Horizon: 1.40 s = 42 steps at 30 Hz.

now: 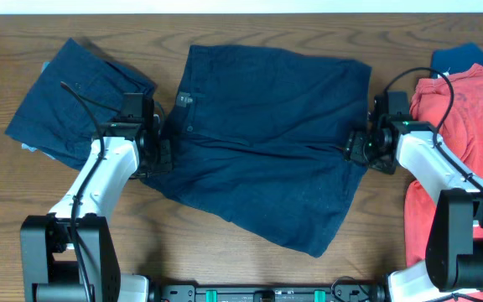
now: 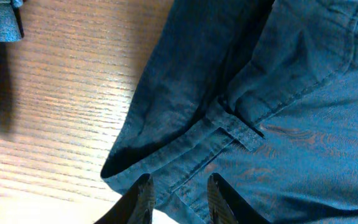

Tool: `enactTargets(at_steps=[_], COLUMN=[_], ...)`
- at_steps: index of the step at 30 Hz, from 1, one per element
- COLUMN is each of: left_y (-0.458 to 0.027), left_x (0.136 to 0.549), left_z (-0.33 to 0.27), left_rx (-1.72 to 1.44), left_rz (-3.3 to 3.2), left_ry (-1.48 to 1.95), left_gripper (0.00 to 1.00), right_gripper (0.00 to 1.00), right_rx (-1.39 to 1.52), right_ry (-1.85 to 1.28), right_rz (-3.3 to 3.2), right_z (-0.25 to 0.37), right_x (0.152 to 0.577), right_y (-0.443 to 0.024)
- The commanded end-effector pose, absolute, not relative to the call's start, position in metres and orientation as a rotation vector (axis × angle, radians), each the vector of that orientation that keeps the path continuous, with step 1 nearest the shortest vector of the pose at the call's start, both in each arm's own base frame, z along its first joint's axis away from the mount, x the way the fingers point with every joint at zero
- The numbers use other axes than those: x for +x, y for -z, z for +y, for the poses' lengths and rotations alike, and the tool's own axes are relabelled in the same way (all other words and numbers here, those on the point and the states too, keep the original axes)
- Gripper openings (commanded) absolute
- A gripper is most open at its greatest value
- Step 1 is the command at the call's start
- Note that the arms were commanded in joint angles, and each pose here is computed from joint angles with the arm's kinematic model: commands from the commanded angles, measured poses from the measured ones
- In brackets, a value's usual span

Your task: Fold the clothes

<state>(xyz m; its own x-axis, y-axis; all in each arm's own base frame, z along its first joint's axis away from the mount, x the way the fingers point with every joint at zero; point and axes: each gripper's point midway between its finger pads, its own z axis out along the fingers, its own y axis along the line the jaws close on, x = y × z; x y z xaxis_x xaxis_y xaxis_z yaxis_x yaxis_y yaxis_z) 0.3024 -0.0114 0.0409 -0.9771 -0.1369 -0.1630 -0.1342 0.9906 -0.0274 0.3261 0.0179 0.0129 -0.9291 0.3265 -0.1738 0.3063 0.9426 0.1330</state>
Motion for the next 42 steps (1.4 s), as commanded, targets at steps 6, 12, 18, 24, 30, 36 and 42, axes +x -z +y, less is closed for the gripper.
enactTargets(at_steps=[6,12,18,24,30,36,42], left_y=[-0.051,-0.052,-0.051,-0.051,-0.055,-0.037,-0.014], left_x=[0.314,0.315,0.315,0.311,0.300,0.276,0.259], left_z=[-0.012,-0.013,-0.012,-0.019,-0.067,-0.087,-0.100], left_rx=[-0.204,-0.203,-0.204,-0.199,-0.144,-0.078,-0.006], left_rz=[2.924,2.918,2.918,2.935,2.958,3.030,3.080], left_ry=[0.041,0.042,0.042,0.093,0.492,0.539,0.537], left_gripper=[0.31,0.31,0.32,0.40,0.42,0.49,0.49], right_gripper=[0.50,0.01,0.01,0.93,0.87,0.86,0.85], right_rx=[0.355,0.530,0.587,0.472,0.414,0.413,0.457], right_ry=[-0.348,-0.085,0.005,-0.306,-0.476,-0.499,-0.502], right_rz=[2.985,2.834,2.499,2.463,2.501,2.523,2.628], right_z=[0.045,0.006,-0.040,-0.013,0.012,0.020,0.024], right_x=[0.302,0.329,0.395,0.415,0.395,0.354,0.309], right_y=[0.002,0.003,-0.028,-0.049,-0.086,-0.127,-0.132])
